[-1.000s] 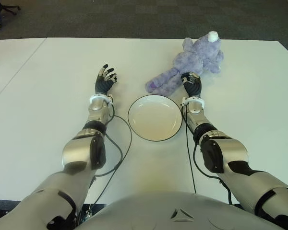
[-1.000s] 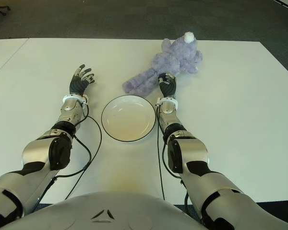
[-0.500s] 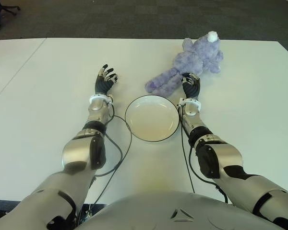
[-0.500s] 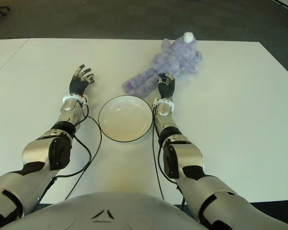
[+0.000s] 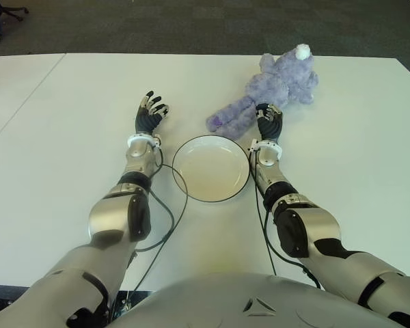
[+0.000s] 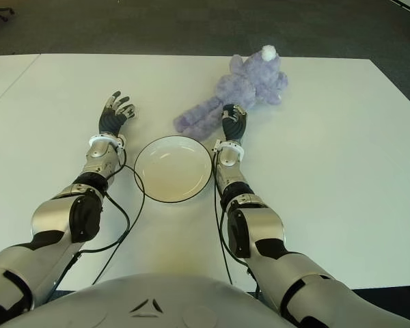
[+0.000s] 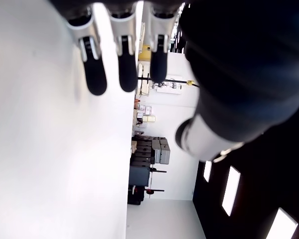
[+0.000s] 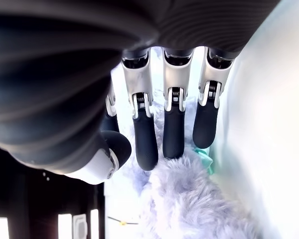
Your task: Put the doll into the plate.
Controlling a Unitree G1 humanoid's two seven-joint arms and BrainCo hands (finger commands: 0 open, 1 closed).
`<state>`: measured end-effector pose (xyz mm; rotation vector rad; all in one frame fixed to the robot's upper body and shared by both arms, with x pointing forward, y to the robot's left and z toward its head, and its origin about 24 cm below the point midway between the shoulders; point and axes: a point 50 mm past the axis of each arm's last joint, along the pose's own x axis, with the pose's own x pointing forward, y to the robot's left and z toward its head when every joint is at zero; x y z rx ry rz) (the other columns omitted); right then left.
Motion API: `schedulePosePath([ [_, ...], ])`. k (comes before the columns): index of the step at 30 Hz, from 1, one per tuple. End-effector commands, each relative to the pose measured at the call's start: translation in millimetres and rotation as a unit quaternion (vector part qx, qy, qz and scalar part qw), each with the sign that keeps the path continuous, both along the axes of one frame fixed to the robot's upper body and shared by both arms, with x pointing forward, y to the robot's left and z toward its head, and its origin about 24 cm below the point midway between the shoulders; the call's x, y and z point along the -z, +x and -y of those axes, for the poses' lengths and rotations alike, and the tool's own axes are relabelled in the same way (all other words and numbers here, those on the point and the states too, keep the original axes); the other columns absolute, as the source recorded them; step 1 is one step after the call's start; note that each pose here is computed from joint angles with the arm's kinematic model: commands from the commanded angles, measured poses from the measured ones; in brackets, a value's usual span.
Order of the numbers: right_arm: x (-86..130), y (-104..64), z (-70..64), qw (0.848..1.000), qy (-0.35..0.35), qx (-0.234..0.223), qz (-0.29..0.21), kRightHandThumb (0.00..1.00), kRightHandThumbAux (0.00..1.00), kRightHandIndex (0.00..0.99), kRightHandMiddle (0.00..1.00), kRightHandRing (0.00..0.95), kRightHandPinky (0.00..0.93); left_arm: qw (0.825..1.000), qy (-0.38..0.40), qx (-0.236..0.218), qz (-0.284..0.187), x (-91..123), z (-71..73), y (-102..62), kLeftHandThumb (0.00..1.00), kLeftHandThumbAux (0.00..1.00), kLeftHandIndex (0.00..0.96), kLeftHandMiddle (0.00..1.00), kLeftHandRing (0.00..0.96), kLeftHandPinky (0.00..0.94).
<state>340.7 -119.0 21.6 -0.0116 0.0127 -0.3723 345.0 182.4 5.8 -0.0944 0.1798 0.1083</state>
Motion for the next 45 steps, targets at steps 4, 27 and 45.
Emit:
schedulePosePath([
  [4, 16, -27.0, 0.9, 0.997, 0.044, 0.031, 0.058, 0.677, 0.739, 0.401, 0.351, 0.384, 0.401, 0.986, -0.038, 0.002, -0.164, 70, 10.2, -51.6, 0.365, 0.811, 0.09, 0.168, 0.205, 0.271],
  [27, -47, 4.9, -17.1, 0.985, 0.008, -0.02, 0.172, 0.683, 0.735, 0.407, 0.375, 0.421, 0.452, 0.986, -0.037, 0.0, -0.163, 69, 9.4, -51.5, 0.392, 0.809, 0.09, 0.164, 0.197, 0.258],
  [45, -132, 33.4, -21.5, 0.953, -0.054, -0.014, 0.297, 0.684, 0.735, 0.408, 0.375, 0.415, 0.429, 0.986, -0.041, 0.005, -0.159, 71, 9.5, -53.2, 0.389, 0.803, 0.117, 0.164, 0.194, 0.248],
])
